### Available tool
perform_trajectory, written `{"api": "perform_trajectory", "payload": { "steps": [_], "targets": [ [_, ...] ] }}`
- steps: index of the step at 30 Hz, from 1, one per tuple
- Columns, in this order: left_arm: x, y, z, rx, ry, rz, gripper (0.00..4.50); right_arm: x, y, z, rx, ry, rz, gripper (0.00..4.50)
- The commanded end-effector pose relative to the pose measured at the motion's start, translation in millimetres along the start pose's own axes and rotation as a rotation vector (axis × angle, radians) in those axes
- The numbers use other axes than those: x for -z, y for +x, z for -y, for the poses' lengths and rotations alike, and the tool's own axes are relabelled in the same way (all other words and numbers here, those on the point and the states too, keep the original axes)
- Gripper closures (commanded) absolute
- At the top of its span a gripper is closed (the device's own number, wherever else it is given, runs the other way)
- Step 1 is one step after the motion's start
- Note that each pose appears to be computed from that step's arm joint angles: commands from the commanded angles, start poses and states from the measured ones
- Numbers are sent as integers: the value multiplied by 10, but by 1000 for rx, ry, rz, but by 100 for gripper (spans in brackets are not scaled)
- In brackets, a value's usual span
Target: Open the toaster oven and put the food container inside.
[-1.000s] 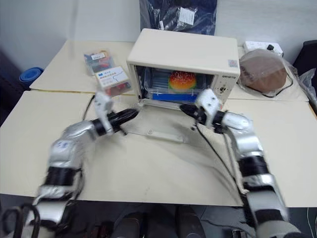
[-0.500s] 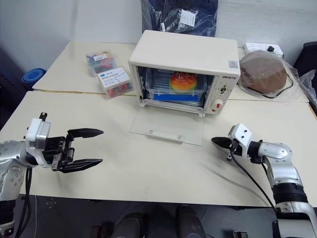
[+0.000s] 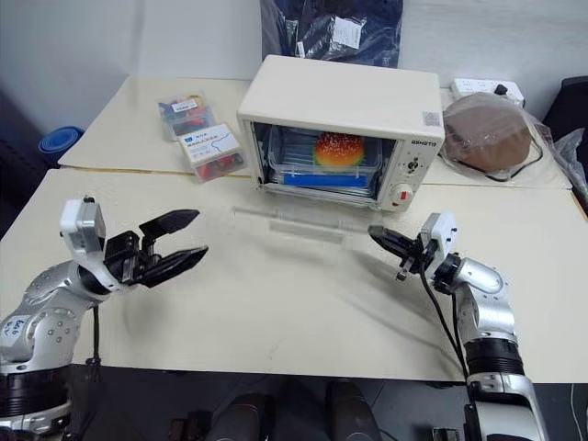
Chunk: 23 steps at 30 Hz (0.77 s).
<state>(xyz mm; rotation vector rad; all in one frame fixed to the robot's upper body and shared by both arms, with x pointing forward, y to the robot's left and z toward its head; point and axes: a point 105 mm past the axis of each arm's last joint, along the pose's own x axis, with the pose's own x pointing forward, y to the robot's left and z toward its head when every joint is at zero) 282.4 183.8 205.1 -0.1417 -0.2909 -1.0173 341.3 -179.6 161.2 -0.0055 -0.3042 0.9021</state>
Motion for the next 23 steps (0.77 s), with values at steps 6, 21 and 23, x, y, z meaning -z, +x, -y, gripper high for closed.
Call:
{"api": "perform_trajectory", "payload": {
  "steps": [6, 21, 23],
  "targets": [
    [-14, -142, -246, -247, 239, -134, 1, -636, 163, 130, 70, 25, 209, 450],
    [414, -1055, -171, -300, 386, -492, 0, -178, -550, -483, -265, -211, -164, 24],
    [434, -1042, -159, -299, 374, -485, 0, -163, -569, -470, -251, -219, -168, 3]
  ]
}}
